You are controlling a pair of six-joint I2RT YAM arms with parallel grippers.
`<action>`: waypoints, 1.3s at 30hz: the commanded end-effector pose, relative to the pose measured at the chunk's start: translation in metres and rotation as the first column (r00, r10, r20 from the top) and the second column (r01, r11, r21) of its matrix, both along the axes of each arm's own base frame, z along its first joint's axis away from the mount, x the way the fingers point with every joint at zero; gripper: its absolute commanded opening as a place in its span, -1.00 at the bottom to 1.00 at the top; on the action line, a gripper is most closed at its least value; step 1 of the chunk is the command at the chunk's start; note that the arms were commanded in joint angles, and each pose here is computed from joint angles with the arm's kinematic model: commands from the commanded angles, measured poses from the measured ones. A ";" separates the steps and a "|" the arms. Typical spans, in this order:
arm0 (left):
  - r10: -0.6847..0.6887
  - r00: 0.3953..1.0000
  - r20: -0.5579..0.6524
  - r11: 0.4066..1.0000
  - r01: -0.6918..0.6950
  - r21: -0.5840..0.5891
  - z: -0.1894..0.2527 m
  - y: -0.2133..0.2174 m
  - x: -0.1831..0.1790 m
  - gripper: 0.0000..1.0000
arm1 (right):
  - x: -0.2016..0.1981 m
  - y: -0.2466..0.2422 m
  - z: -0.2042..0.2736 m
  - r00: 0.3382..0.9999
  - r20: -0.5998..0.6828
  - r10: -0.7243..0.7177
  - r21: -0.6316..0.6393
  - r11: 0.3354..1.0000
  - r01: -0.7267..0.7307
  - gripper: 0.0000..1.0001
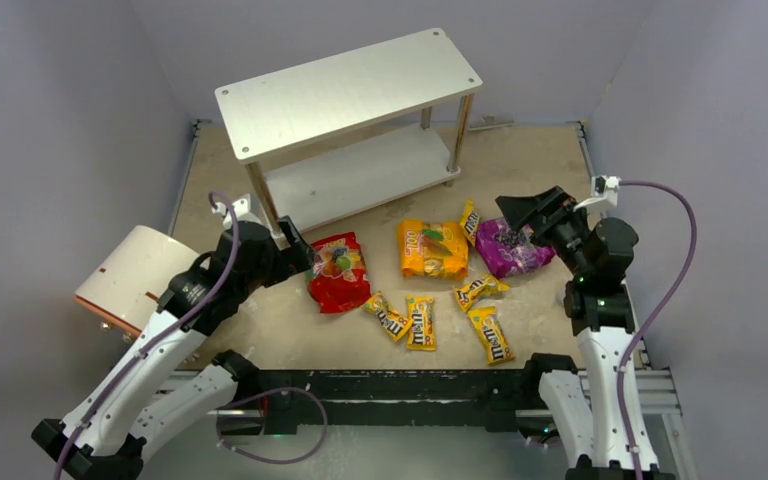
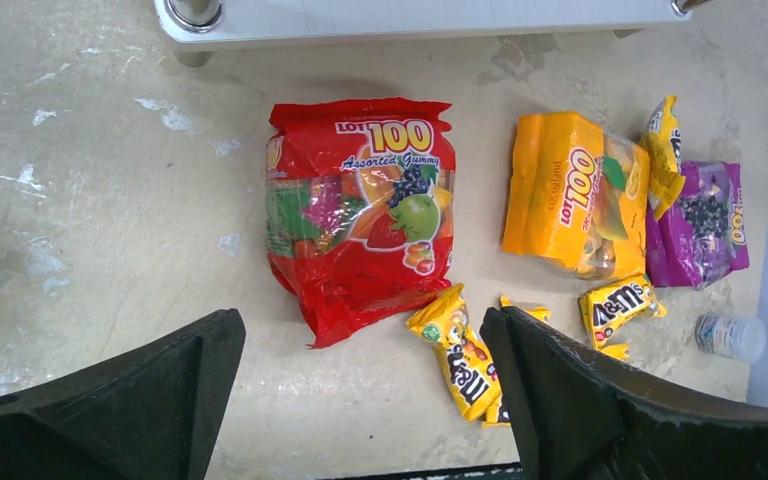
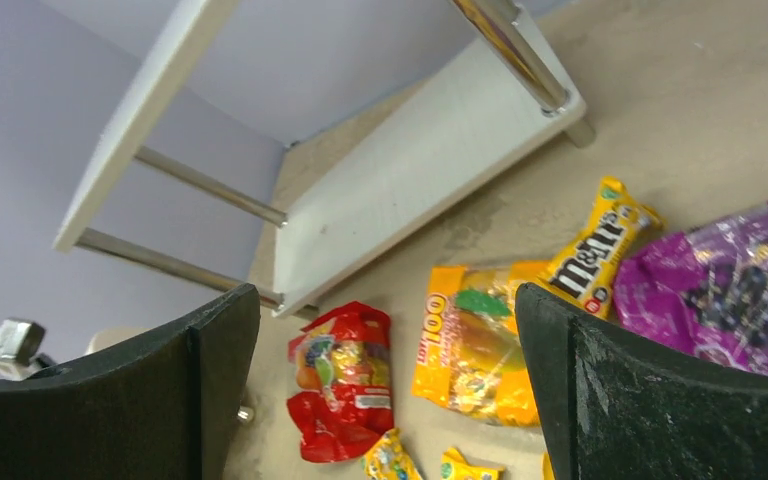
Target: Place and organize the candy bags onto the shelf
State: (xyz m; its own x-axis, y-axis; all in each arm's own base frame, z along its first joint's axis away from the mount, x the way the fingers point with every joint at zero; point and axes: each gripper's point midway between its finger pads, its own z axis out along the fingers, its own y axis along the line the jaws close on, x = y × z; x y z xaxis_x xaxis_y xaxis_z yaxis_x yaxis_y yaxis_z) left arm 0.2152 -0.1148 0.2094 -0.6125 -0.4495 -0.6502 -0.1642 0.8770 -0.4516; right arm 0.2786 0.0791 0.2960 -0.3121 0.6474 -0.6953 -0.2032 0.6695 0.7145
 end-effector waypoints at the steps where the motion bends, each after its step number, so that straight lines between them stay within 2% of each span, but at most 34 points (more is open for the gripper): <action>1: -0.013 0.998 0.060 1.000 0.013 0.004 0.001 -0.001 0.007 1.00 | 0.002 -0.008 -0.016 0.998 -0.046 -0.037 -0.054 0.998 0.035 0.98; 6: -0.072 0.995 0.064 0.997 0.074 -0.017 -0.013 -0.017 0.013 1.00 | 0.002 0.005 -0.033 0.995 -0.075 0.067 -0.074 0.995 -0.072 0.98; 9: -0.129 0.990 0.056 0.991 0.130 -0.017 -0.026 -0.027 0.015 1.00 | -0.009 0.025 -0.055 0.963 -0.151 0.222 -0.079 0.969 -0.236 0.97; 14: -0.166 0.984 0.067 0.985 0.168 -0.027 -0.040 -0.037 0.021 1.00 | -0.040 0.072 -0.080 0.892 -0.214 0.398 -0.210 0.873 -0.440 0.96; 20: -0.182 0.979 0.090 0.983 0.184 -0.016 -0.046 -0.045 0.033 1.00 | -0.080 0.141 -0.132 0.762 -0.342 0.549 -0.181 0.758 -0.627 0.89; 26: -0.212 0.976 0.045 0.977 0.212 0.012 -0.060 -0.049 0.035 1.00 | -0.101 0.189 -0.183 0.670 -0.485 0.563 -0.307 0.607 -0.733 0.83; 30: -0.208 0.977 0.054 0.978 0.209 0.000 -0.060 -0.047 0.031 1.00 | -0.107 0.211 -0.203 0.641 -0.519 0.565 -0.366 0.531 -0.764 0.76; 35: -0.190 0.981 0.038 0.982 0.189 0.022 -0.063 -0.038 0.025 0.99 | -0.112 0.209 -0.234 0.611 -0.605 0.511 -0.370 0.499 -0.783 0.53; 39: -0.187 0.982 0.015 0.982 0.187 0.029 -0.069 -0.034 0.020 0.99 | -0.113 0.209 -0.243 0.619 -0.607 0.499 -0.373 0.509 -0.776 0.48</action>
